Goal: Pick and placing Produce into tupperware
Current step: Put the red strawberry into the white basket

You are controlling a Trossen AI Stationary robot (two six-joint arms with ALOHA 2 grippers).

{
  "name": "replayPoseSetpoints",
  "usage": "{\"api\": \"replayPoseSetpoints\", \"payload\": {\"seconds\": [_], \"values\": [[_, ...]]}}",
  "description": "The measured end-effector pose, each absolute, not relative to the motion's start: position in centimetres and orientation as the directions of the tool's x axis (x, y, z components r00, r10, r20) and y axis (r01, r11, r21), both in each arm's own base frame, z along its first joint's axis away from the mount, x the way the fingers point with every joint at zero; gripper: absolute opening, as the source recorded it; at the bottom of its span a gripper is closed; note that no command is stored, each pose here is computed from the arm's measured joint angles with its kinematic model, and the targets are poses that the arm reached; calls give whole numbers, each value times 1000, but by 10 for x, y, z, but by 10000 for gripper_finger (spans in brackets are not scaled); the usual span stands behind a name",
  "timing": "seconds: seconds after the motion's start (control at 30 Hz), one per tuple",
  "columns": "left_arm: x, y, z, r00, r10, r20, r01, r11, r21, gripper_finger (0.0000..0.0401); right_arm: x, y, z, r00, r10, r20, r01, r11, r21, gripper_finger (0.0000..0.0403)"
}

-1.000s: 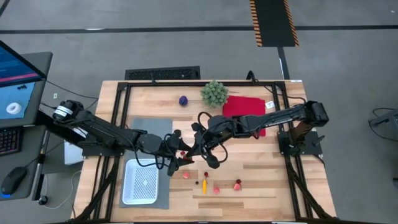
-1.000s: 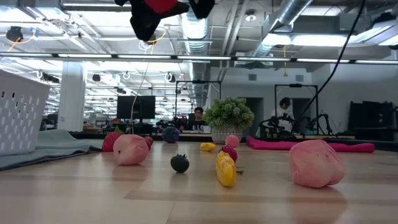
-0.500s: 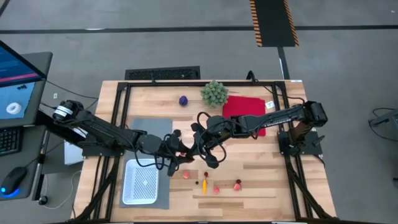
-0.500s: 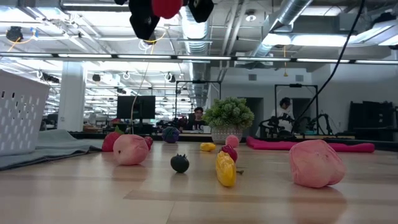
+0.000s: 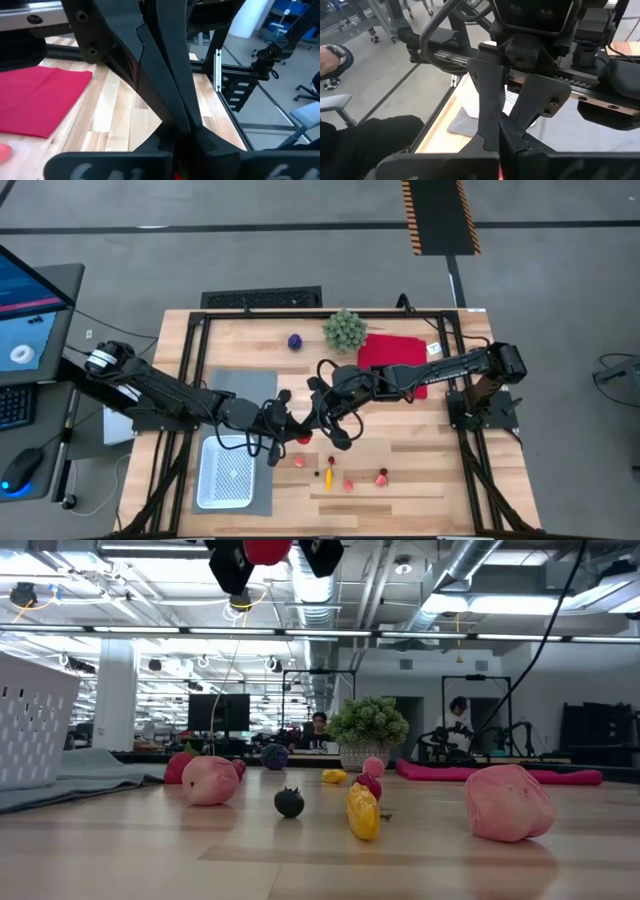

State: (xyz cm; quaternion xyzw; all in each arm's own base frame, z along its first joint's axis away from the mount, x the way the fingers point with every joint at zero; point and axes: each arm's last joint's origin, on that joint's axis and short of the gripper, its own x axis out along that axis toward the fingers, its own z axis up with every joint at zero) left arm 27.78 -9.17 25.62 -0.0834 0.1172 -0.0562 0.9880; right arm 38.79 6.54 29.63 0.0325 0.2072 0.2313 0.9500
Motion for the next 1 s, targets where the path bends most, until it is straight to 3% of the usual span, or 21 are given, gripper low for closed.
{"api": "replayPoseSetpoints", "payload": {"seconds": [0.37,0.6,1.0], "values": [[274,-93,254,957,-121,-264,82,985,-153,0,386,67,295,784,479,-396,-458,876,154,96],[265,-93,260,955,-104,-279,67,988,-138,0,364,53,322,799,453,-395,-430,890,151,140],[219,-98,282,941,-64,-333,24,992,-123,0,304,53,364,807,374,-456,-357,925,128,152]]}}
